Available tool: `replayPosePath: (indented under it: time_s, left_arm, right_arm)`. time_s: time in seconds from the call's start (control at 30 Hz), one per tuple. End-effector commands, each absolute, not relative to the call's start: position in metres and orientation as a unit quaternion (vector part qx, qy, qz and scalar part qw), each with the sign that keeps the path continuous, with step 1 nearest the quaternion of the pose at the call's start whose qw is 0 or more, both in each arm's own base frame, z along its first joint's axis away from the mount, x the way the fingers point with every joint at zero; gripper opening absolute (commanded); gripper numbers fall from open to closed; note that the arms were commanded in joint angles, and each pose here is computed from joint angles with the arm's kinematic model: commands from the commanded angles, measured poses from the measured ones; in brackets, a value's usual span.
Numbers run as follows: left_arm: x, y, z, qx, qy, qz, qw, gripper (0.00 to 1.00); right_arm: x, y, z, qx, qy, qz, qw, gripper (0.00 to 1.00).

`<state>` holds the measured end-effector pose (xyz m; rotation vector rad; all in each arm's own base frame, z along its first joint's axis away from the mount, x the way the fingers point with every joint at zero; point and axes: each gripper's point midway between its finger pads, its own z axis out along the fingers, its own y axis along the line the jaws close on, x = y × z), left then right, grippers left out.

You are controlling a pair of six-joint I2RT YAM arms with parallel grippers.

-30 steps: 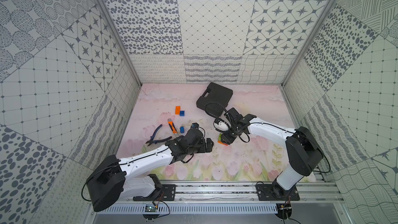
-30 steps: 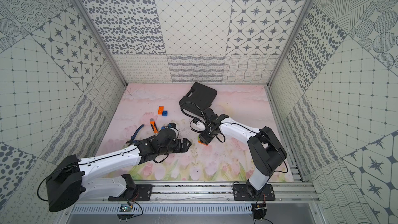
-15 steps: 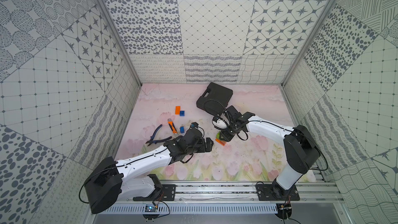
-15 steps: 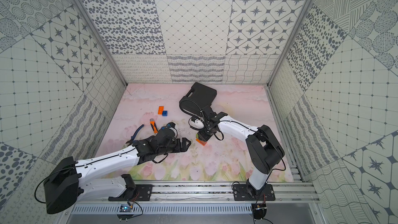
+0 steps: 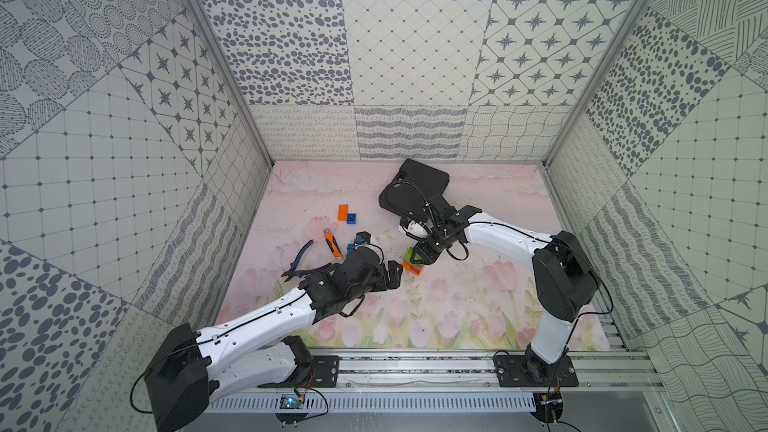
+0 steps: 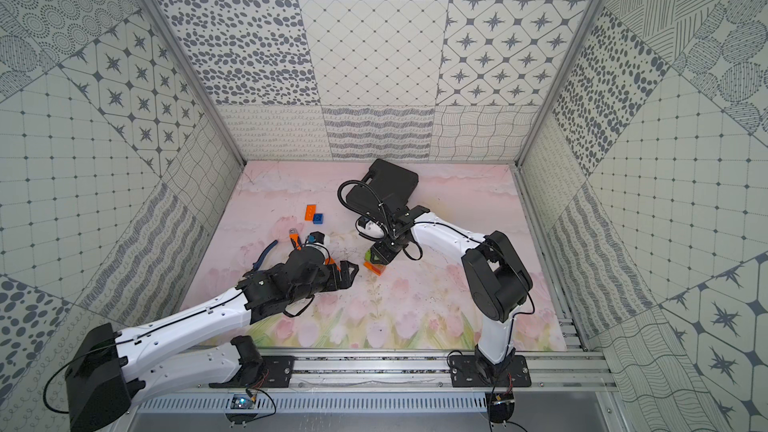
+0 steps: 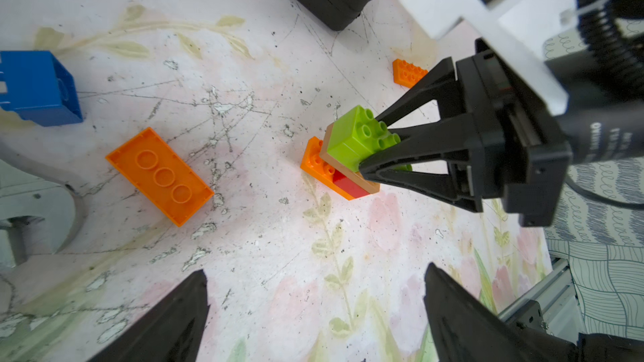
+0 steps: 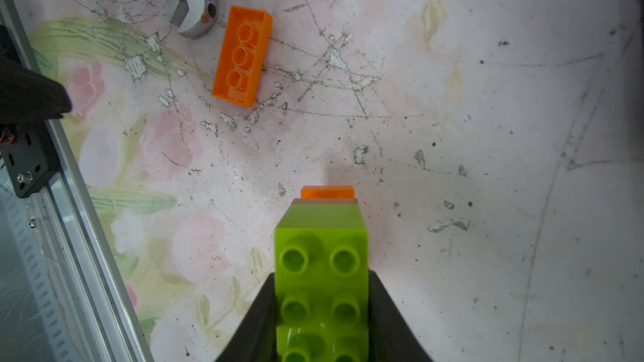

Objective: Assemble the number 5 with lego
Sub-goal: Adjust the lego brick at the center of the board.

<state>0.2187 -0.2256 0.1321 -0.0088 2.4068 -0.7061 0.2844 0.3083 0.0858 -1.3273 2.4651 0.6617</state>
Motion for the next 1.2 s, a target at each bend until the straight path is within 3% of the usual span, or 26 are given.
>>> replayPosePath:
  time_s: [0.0,0.77,1.1,1.17]
  left_arm:
    - [0.222,-0.202,0.129,-0.007,0.919,-0.226,0.321,1.0]
    - [0.219,-0.178,0.132,-0.038,0.922,-0.223,0.315,1.0]
    - [0.219,-0.18,0.131,-0.034,0.923,-0.225,0.311,1.0]
    - [0.219,-0.179,0.131,-0.034,0.923,-0.225,0.311,1.0]
  right_arm:
    - [0.284,0.32,0.092,-0.492,0.822,0.256,0.128,0.34]
    - [0.31,0.343,0.071,-0.56,0.773,0.296,0.032,0.37]
    - [0.329,0.354,0.065,-0.56,0.773,0.297,0.026,0.47]
    - [0.336,0.355,0.065,-0.558,0.777,0.289,0.032,0.53]
